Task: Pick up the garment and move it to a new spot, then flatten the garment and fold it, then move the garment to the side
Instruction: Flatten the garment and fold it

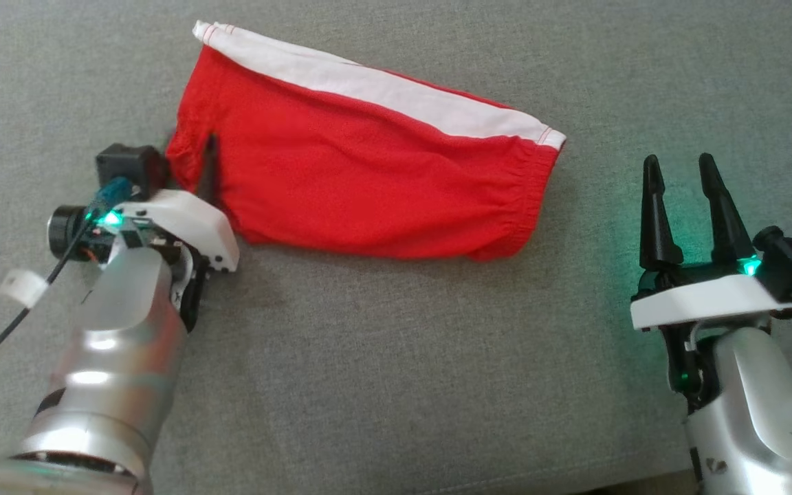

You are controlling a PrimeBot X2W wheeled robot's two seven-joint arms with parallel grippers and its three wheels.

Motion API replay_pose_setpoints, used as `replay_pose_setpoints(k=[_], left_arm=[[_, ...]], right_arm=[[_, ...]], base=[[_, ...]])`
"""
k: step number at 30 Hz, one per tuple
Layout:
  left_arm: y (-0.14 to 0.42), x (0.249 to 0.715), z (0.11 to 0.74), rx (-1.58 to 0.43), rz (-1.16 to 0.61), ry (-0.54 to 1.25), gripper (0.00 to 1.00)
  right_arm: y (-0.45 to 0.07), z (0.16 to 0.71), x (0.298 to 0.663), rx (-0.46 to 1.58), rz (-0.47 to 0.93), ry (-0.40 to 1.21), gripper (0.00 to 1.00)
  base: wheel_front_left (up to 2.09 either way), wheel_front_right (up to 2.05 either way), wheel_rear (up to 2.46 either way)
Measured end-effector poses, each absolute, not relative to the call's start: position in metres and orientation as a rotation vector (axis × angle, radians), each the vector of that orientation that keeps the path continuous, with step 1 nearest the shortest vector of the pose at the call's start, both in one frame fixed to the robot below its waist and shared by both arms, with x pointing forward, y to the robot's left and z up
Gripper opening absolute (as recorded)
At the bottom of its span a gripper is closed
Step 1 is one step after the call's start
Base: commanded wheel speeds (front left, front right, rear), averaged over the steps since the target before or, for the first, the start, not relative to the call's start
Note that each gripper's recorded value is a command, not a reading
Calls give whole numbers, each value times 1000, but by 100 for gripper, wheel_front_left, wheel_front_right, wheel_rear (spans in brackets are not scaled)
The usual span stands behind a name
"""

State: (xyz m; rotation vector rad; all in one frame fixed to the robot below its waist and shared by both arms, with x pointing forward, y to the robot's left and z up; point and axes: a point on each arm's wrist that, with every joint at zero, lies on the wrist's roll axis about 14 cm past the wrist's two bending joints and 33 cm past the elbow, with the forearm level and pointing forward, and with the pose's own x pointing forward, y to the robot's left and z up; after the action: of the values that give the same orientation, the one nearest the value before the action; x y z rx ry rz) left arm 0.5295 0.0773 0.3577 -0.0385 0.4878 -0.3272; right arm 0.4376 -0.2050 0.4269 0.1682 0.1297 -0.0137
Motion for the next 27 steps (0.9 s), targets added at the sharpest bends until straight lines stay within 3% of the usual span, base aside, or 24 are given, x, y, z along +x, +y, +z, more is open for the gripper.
replay_pose_setpoints(k=[1, 9, 15, 21, 22, 23, 24, 27], left_arm=[[76, 527, 356, -19, -338, 504, 0], [86, 509, 365, -26, -277, 474, 0], [115, 459, 370, -90, -145, 450, 0], [147, 412, 375, -127, -33, 406, 0], [151, 405, 375, -131, -17, 401, 27], [155, 400, 377, -134, -2, 393, 76], [157, 396, 378, -138, 9, 382, 100], [165, 391, 387, -135, 35, 345, 100]], right_arm=[[-206, 428, 438, 169, -16, 125, 100], [-205, 443, 434, 161, -13, 92, 100], [-192, 435, 406, 180, 6, 132, 100], [-160, 437, 404, 189, 92, 137, 100], [-153, 438, 406, 189, 113, 135, 100], [-145, 439, 407, 189, 138, 135, 100], [-136, 439, 408, 189, 165, 135, 100], [-103, 442, 411, 201, 261, 135, 100]], base=[[0, 0, 0], [0, 0, 0], [0, 0, 0], [0, 0, 0], [0, 0, 0], [0, 0, 0], [0, 0, 0], [0, 0, 0]])
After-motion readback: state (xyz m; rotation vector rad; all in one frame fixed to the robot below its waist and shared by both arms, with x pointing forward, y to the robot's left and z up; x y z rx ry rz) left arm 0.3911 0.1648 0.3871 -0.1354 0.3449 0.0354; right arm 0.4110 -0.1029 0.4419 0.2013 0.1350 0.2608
